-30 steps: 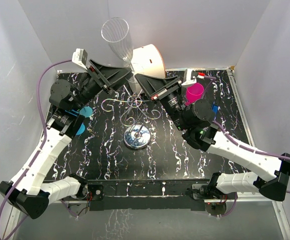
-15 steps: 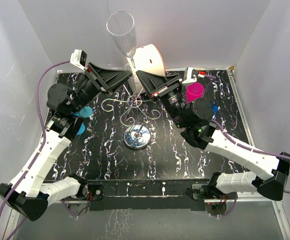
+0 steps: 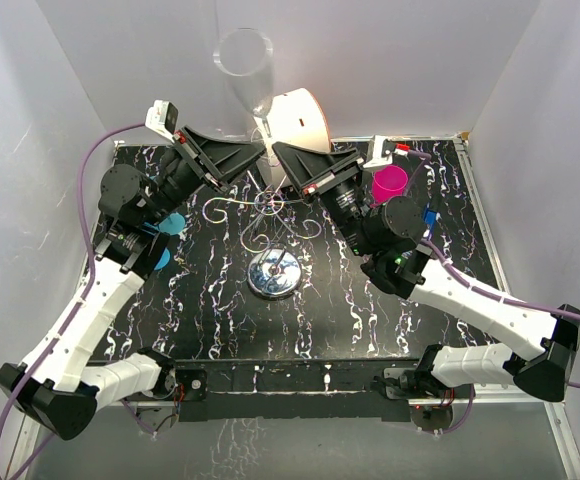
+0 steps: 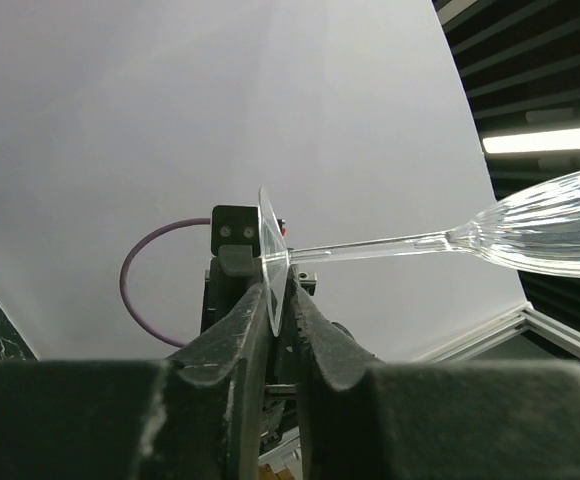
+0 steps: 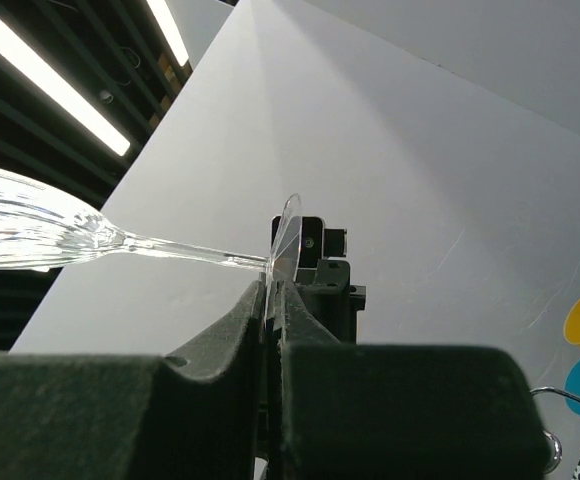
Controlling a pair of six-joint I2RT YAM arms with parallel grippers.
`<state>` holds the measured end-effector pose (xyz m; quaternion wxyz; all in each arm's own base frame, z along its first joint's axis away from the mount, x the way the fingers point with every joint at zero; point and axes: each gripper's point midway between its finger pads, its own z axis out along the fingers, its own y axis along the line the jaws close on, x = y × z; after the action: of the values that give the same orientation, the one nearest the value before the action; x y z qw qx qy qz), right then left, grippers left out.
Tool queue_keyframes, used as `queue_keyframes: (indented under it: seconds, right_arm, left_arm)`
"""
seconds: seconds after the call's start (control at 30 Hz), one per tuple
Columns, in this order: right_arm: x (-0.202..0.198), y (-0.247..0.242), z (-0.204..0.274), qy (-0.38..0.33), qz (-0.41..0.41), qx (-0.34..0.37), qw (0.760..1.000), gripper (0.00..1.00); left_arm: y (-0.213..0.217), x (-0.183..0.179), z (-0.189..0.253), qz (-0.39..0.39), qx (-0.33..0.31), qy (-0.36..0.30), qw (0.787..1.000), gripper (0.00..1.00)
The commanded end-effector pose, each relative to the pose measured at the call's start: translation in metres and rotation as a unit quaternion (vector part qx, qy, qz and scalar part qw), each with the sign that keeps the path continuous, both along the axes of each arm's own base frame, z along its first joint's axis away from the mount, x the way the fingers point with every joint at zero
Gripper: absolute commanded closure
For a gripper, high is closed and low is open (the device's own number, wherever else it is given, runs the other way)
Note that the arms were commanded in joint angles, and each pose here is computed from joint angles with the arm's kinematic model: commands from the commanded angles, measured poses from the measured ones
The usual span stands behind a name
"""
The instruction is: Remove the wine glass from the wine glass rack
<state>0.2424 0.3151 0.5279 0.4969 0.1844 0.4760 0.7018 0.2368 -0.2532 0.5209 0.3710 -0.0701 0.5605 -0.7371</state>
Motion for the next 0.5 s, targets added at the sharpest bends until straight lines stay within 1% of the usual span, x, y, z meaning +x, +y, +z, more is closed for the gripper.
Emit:
queue_keyframes:
  seconds: [0.0,0.07,0.17,0.37,0.43,0.47]
  right_arm:
    - [-0.002,0.001,-0.003,-0.008,0.001,-0.014,1.0,1.0]
    - [-0.002,0.001,-0.003,-0.011,-0.001,-0.018,1.0,1.0]
    - [-0.001,0.002,-0.005,-0.011,-0.002,-0.021,1.0,1.0]
    - [0.0,0.002,-0.01,-0.007,-0.002,-0.024,1.0,1.0]
    - [0.0,0.002,-0.013,-0.005,-0.004,-0.026,1.0,1.0]
    - [0.0,0.001,-0.015,-0.003,-0.006,-0.027,1.0,0.98]
  left_arm:
    - [0.001,-0.002,0.005,0.0,-0.01,-0.012,1.0,0.81]
    - [0.002,-0.001,0.005,0.003,-0.011,-0.01,1.0,0.78]
    - [0.002,-0.001,0.005,0.004,-0.012,-0.009,1.0,0.78]
    - [0.003,-0.003,0.004,0.004,-0.01,-0.009,1.0,0.98]
    - [0.003,-0.002,0.002,0.006,-0.008,-0.008,1.0,1.0]
    - [0.003,-0.002,0.002,0.008,-0.007,-0.008,1.0,1.0]
